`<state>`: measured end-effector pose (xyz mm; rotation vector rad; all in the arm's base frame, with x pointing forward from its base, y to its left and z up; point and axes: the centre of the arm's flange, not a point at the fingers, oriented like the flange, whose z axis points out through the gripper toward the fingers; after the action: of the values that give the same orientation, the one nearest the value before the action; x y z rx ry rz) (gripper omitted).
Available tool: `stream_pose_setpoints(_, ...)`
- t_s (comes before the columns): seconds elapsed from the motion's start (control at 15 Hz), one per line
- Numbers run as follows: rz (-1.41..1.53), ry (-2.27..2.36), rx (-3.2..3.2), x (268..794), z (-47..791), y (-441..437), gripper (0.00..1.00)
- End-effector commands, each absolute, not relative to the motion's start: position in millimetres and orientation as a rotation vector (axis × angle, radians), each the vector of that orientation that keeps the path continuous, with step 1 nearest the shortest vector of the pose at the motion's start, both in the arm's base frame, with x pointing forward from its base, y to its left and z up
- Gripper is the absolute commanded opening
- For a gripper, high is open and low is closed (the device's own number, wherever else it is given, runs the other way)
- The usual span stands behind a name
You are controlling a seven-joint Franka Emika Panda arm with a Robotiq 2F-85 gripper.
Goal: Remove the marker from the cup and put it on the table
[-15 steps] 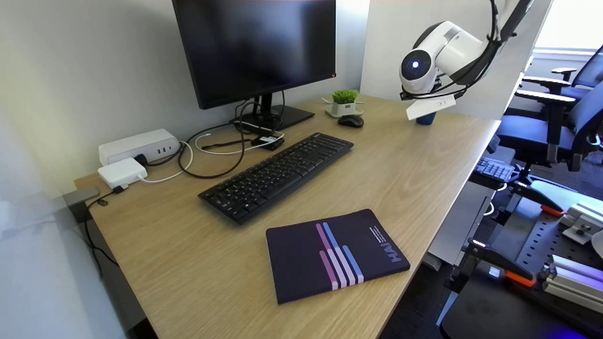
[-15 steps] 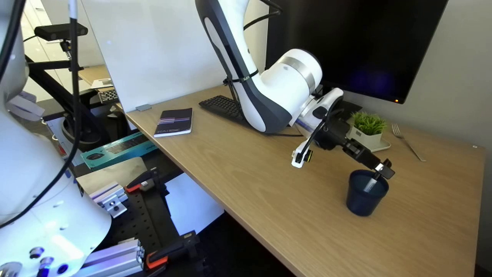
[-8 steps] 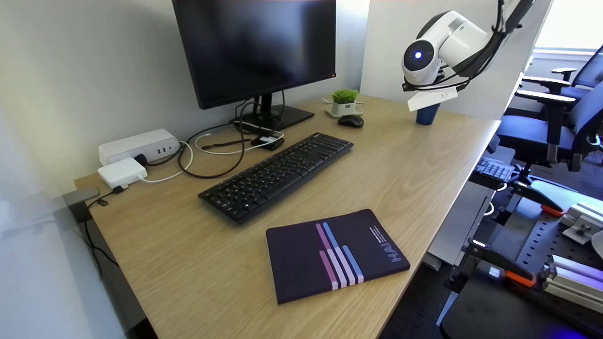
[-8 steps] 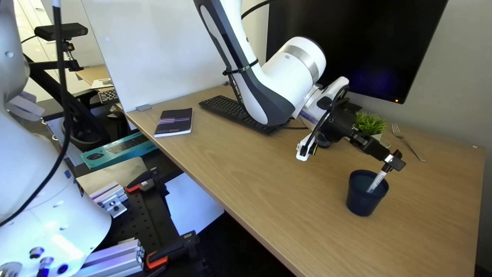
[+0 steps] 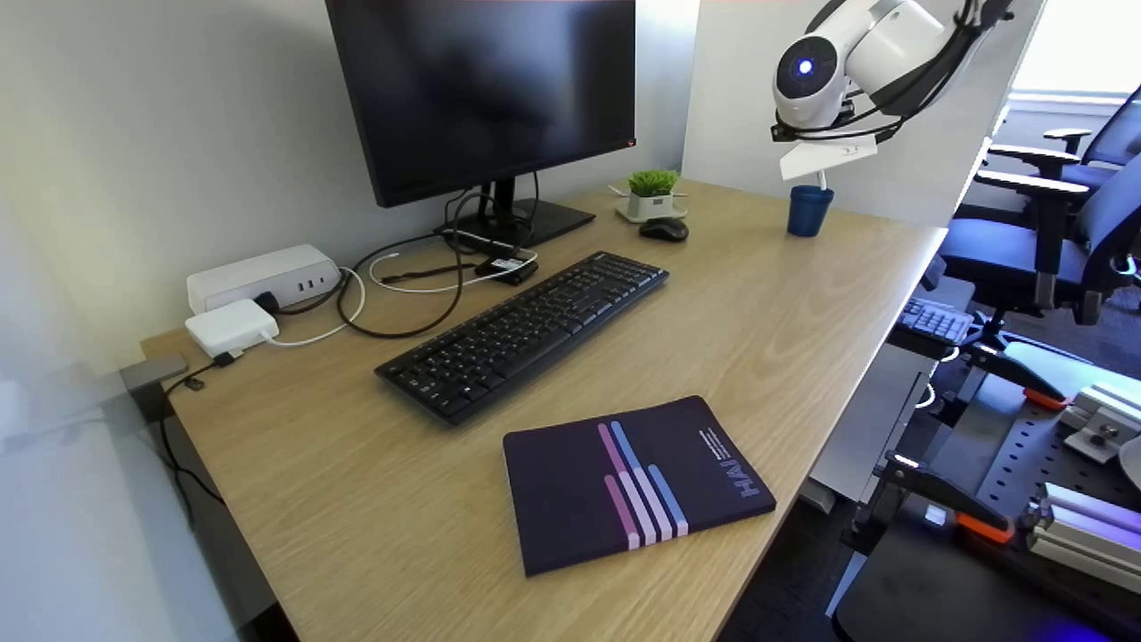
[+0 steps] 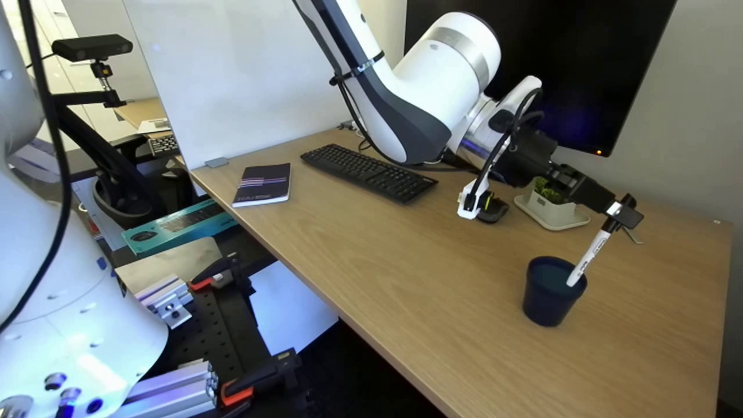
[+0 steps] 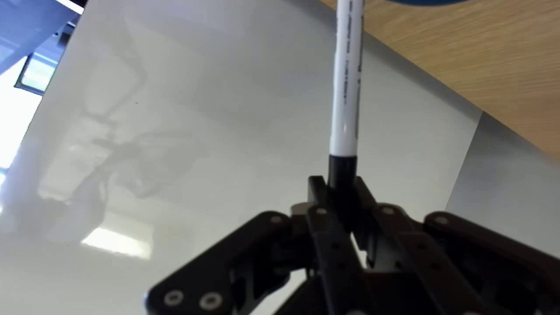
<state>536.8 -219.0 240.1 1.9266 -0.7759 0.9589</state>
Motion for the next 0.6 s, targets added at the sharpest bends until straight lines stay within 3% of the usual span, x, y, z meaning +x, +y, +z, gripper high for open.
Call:
stream_pose_setpoints(0.0, 0.95, -0.744, 1.946, 529.4, 257.7, -216.5, 0.04)
stream_pose_setpoints(0.53, 0.951, -0.474, 2.307, 534.5, 307.6, -180.7, 0.04)
